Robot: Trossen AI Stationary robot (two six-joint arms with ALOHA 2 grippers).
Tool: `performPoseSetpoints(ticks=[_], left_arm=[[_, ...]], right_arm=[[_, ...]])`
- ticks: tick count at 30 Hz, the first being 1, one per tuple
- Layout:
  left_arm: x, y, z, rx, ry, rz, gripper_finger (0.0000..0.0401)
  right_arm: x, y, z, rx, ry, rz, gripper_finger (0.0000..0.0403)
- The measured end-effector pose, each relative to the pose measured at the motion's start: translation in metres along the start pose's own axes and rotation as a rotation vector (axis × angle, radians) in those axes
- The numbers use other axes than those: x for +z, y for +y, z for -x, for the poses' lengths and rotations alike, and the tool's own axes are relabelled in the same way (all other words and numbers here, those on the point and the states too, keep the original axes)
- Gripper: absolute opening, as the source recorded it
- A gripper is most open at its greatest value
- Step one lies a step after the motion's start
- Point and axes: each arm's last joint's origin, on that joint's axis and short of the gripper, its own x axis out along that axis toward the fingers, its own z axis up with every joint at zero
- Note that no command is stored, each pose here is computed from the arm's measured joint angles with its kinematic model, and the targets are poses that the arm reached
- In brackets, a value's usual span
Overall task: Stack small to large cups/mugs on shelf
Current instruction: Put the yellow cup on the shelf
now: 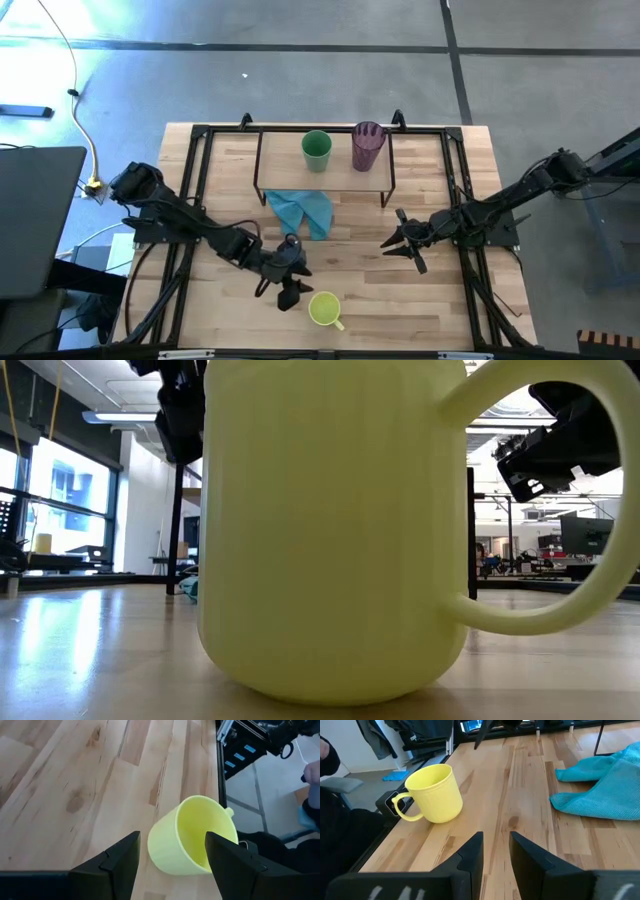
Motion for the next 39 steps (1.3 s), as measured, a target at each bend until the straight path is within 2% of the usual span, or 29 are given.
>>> performPoseSetpoints(ticks=[10,22,29,35,39], left_arm=[[-0.007,0.0,-0.019,-0.039,0.012,0.023,0.0211],[-0.004,-0.003,-0.019,-0.063,-0.012,0.037,0.0211],[-0.007,-0.013,-0.016,-0.112,-0.037,0.025,0.0211],[-0.009,-0.014,-0.017,-0.096,-0.051,0.026,0.0211],[-0.011,-0.016,-0.029,-0.079,-0.022,0.022,0.0211]], right_arm=[[0.0,0.0,0.0,-0.001,0.002,0.0,0.0083],[-0.001,0.0,0.0,-0.001,0.006,0.0,0.0083],[-0.001,0.0,0.0,-0.001,0.006,0.0,0.0083],[-0.001,0.0,0.0,-0.002,0.006,0.0,0.0083],[-0.001,0.0,0.0,-0.001,0.006,0.0,0.0083]])
